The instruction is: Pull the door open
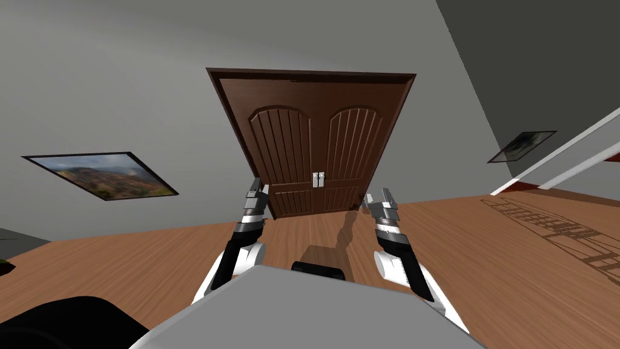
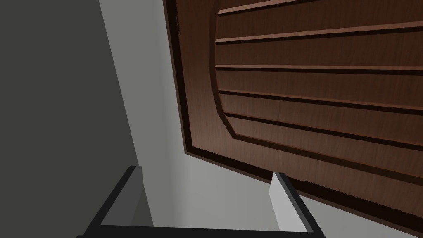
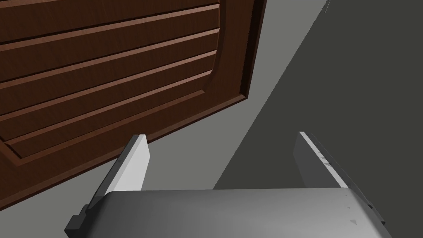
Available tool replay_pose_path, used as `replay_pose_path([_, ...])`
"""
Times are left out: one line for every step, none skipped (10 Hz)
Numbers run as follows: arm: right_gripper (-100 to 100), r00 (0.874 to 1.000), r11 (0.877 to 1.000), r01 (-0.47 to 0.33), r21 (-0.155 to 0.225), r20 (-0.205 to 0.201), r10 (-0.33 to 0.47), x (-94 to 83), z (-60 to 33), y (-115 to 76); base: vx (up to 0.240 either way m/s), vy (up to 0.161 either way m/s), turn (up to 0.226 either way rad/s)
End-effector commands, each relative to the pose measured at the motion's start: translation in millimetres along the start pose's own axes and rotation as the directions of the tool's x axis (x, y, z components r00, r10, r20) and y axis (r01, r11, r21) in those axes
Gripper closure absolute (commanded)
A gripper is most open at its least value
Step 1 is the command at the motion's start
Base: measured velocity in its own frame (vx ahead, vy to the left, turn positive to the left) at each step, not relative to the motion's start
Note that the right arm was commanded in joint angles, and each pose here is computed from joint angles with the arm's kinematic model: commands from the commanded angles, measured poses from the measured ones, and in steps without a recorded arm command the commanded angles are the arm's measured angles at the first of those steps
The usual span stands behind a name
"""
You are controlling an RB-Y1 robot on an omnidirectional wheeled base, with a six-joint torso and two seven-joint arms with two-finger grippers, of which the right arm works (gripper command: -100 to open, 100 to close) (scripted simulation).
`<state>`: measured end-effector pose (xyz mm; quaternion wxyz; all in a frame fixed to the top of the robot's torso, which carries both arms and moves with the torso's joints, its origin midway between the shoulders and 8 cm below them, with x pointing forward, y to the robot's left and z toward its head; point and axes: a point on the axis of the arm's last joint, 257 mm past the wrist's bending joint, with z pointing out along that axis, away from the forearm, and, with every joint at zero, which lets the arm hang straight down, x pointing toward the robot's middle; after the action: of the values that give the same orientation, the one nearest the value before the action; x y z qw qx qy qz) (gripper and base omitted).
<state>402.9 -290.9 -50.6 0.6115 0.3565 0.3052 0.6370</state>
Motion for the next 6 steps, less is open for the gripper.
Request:
replay_pose_path([-100, 1.0, 0.999, 0.003, 0.037, -0.004, -0.002, -1.4, -2.1, -16.1, 0.089, 0.036, 0.067])
replay_pose_path([-100, 1.0, 0.998, 0.005, 0.058, -0.007, -0.004, -1.9, -3.1, -25.7, 0.101, 0.017, 0.07])
replay_pose_path([-100, 1.0, 0.997, 0.007, 0.079, -0.01, -0.006, -2.5, -4.1, -35.3, 0.105, 0.031, 0.068])
replay_pose_path([-100, 1.0, 0.995, 0.009, 0.101, -0.013, -0.008, -3.2, -5.3, -45.1, 0.102, 0.041, 0.074])
replay_pose_path([-100, 1.0, 0.992, 0.012, 0.122, -0.016, -0.01, -3.9, -6.7, -54.9, 0.093, 0.041, 0.069])
replay_pose_path([-100, 1.0, 0.99, 0.014, 0.144, -0.018, -0.012, -4.7, -8.2, -64.6, 0.101, 0.04, 0.061])
